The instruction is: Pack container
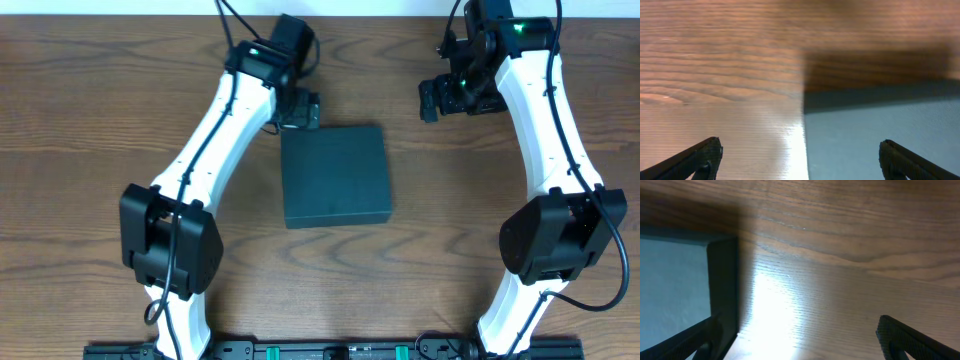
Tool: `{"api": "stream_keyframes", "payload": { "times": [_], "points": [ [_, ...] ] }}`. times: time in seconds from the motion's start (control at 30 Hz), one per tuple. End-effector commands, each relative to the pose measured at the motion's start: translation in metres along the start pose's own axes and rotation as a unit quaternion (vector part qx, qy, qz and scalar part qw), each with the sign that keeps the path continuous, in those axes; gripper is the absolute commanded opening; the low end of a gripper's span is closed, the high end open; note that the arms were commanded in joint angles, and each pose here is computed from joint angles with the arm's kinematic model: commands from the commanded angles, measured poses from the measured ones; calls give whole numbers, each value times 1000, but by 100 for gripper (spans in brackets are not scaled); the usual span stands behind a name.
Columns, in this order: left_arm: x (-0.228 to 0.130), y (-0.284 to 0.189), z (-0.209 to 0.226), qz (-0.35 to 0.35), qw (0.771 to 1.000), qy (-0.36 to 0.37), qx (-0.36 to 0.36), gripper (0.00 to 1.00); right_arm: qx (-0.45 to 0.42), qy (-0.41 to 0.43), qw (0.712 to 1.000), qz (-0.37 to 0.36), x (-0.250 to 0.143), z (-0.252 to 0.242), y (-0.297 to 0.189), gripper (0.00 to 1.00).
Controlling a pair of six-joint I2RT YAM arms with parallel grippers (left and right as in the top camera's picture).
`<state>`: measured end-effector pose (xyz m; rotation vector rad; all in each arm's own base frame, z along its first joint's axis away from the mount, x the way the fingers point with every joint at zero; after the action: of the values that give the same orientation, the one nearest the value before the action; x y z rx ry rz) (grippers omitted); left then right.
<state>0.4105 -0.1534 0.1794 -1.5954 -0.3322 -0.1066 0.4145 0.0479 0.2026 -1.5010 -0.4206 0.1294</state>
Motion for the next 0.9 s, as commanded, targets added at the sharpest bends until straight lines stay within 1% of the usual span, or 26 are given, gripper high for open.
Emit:
{"api": "stream_keyframes", "payload": {
  "times": [0.0,0.87],
  "points": [
    [8,-15,14,-22,1000,-17,5,99,-16,2,1000,-13,2,-3,-10,99],
    [8,-15,18,-18,1000,-21,8,99,-16,2,1000,-13,2,-3,-10,99]
  ]
}}
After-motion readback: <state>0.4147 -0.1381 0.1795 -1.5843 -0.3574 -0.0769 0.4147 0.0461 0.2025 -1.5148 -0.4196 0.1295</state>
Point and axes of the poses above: each gripper's point midway between its finger pads, its own y axis out along the fingers, its own z axis along the line the jaws close on, x = y × z, the point moved 4 cm from there along -y, back along the fingers, and after that the axes turned 12 degrees about -y, right-handed, at the moved point
